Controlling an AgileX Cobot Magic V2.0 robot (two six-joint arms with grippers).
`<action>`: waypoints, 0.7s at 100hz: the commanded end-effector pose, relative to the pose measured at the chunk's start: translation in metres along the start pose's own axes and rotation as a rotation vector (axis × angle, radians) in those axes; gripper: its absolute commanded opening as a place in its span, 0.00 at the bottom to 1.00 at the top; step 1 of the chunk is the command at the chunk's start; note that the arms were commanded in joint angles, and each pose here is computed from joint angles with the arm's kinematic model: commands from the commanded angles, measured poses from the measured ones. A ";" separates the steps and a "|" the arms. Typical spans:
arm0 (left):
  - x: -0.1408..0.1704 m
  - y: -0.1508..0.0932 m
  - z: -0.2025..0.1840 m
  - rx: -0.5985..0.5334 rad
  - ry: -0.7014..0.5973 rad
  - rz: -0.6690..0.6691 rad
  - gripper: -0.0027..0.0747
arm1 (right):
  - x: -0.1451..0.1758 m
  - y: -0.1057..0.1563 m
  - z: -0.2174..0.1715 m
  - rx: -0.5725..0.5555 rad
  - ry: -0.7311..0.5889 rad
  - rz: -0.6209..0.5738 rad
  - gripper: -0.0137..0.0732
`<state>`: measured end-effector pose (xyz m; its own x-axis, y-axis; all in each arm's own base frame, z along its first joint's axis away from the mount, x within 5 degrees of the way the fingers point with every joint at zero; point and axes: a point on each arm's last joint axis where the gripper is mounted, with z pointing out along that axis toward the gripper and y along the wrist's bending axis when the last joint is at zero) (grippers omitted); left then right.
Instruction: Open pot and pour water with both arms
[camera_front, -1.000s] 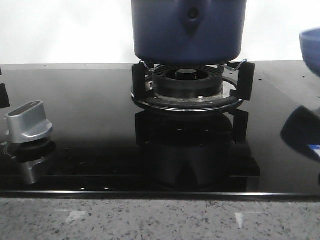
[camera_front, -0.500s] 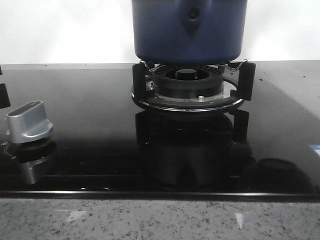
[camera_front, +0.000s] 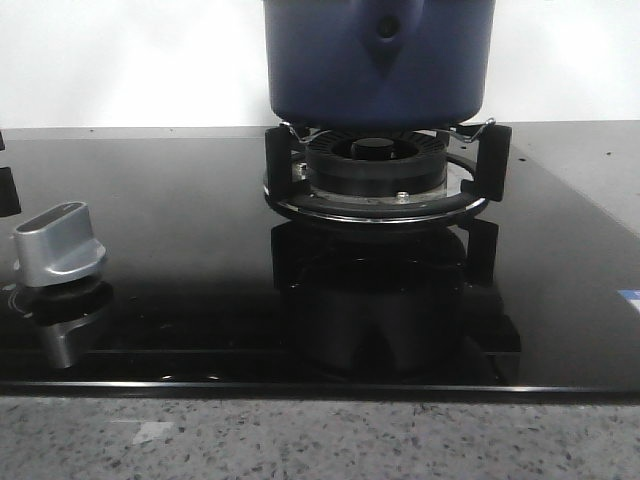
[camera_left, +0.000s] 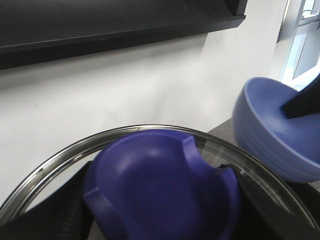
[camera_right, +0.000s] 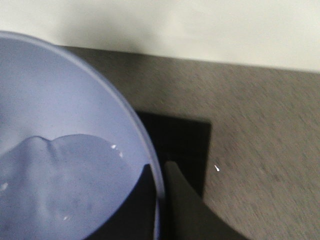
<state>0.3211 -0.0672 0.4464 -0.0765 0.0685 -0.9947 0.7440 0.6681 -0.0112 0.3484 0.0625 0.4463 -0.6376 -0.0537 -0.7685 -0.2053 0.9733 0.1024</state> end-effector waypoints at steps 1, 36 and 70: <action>-0.031 -0.014 -0.015 0.001 -0.130 -0.008 0.31 | -0.023 0.012 -0.023 -0.029 -0.222 -0.041 0.08; -0.031 -0.014 -0.015 0.001 -0.130 -0.008 0.31 | -0.022 0.025 -0.002 -0.031 -0.427 -0.137 0.10; -0.031 -0.014 -0.015 0.001 -0.130 -0.008 0.31 | 0.007 0.015 0.006 0.035 -0.741 -0.139 0.10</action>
<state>0.3211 -0.0672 0.4464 -0.0765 0.0685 -0.9947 0.7440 0.6681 -0.0112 0.3627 0.0855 0.4000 -0.2249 -0.0908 -0.9702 -0.2586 0.9655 -0.0304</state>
